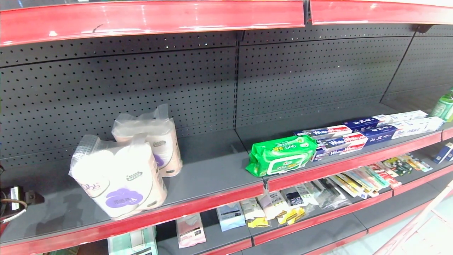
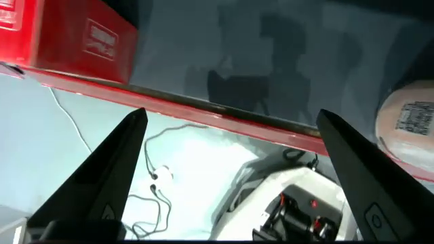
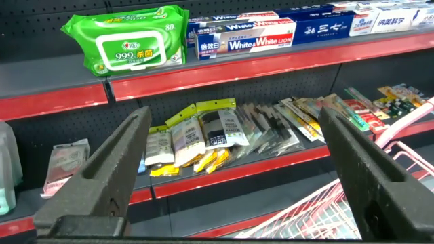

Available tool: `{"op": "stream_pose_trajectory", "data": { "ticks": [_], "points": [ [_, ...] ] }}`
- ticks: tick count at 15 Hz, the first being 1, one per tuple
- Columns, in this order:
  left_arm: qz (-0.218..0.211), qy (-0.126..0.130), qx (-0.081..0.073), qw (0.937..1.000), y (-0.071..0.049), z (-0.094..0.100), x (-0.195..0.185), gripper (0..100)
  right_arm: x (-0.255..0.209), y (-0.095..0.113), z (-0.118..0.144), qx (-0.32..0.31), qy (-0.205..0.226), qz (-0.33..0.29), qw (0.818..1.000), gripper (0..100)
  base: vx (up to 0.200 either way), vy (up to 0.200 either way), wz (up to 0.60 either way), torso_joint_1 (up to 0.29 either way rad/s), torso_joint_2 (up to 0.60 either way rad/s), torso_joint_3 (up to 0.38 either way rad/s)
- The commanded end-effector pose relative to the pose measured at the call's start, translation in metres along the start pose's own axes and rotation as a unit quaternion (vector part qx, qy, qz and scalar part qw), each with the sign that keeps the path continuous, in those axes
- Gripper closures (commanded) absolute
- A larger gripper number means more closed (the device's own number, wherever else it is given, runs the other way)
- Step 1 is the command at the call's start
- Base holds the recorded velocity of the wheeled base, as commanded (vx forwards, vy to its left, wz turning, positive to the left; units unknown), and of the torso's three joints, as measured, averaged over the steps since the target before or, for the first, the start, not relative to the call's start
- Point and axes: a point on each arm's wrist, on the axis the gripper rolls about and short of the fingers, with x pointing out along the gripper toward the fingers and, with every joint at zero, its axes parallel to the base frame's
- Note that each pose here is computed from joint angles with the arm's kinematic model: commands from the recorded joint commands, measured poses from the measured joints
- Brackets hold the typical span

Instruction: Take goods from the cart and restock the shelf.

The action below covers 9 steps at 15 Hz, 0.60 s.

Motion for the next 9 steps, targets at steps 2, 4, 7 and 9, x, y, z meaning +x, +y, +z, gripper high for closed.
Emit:
{"op": "stream_pose_trajectory", "data": {
  "ticks": [2, 4, 7, 9],
  "points": [
    [-0.013, 0.047, 0.006, 0.9988, -0.004, 0.001, 0.028, 0, 0.0, 0.0, 0.0, 0.0, 0.001, 0.0, 1.0, 0, 0.0, 0.0, 0.0, 0.0, 0.0, 0.0],
    [-0.019, 0.044, 0.01, 0.9988, -0.009, 0.002, 0.041, 0, 0.0, 0.0, 0.0, 0.0, 0.001, 0.0, 1.0, 0, 0.0, 0.0, 0.0, 0.0, 0.0, 0.0],
    [-0.03, 0.059, 0.016, 0.9977, -0.015, 0.002, 0.053, 0, 0.0, 0.0, 0.0, 0.0, 0.001, 0.0, 1.0, 0, 0.0, 0.0, 0.0, 0.0, 0.0, 0.0],
    [-0.047, 0.071, 0.021, 0.9962, -0.019, 0.0, 0.059, 0, 0.0, 0.0, 0.0, 0.0, 0.001, 0.0, 1.0, 0, 0.0, 0.0, 0.0, 0.0, 0.0, 0.0]
  ]
}}
